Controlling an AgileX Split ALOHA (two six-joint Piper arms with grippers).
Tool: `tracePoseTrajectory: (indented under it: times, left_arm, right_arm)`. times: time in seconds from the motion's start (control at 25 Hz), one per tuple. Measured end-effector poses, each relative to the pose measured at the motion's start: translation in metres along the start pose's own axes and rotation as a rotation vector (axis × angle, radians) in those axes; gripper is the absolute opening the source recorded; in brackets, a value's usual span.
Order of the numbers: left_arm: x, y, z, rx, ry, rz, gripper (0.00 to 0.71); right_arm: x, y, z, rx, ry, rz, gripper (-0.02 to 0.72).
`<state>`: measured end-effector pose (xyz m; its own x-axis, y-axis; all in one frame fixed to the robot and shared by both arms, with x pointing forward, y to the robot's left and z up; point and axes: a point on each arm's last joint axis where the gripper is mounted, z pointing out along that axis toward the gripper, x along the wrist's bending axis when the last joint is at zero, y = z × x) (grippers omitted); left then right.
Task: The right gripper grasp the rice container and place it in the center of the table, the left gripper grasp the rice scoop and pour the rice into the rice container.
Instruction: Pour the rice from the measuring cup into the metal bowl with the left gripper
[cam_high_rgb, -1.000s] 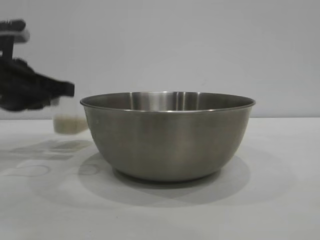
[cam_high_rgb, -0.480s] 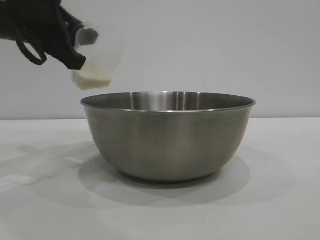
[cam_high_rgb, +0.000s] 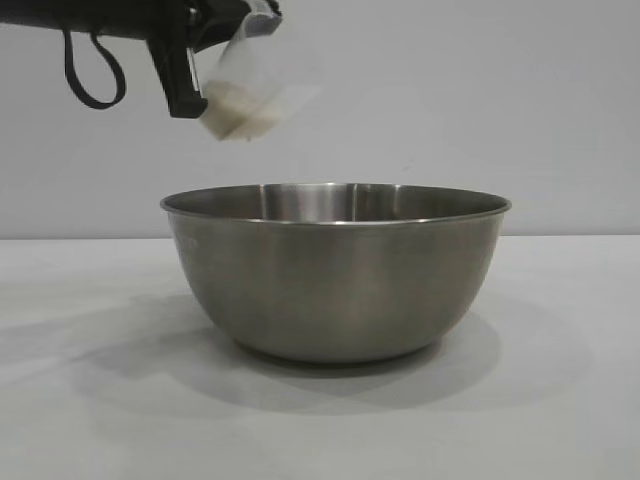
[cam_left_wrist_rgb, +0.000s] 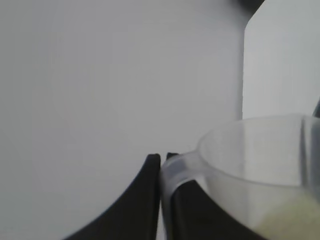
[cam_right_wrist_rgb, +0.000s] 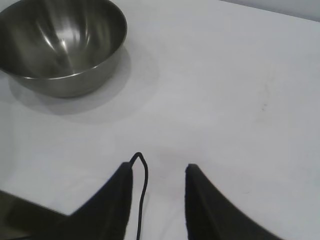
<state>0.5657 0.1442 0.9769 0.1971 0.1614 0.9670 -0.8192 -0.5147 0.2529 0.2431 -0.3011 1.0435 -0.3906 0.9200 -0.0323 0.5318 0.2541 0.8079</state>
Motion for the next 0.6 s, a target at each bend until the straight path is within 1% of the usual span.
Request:
tracePoseTrajectory:
  times: [0.2,0.36,0.48,0.6]
  left_arm:
    - [-0.005,0.003,0.004,-0.074,-0.124,0.224,0.000]
    - [-0.009,0.012,0.011,-0.144,-0.179,0.400,0.000]
    - [-0.011,0.020,0.016,-0.192,-0.183,0.528,0.000]
    - [-0.013,0.027,0.020,-0.228,-0.177,0.622,0.000]
  right_arm:
    - [0.000,0.000,0.000,0.000,0.000,0.000,0.242]
    - [0.000,0.000,0.000,0.000,0.000,0.000,0.242]
    - [0.000,0.000,0.000,0.000,0.000,0.000,0.242]
    - [0.000,0.000,0.000,0.000,0.000,0.000,0.242]
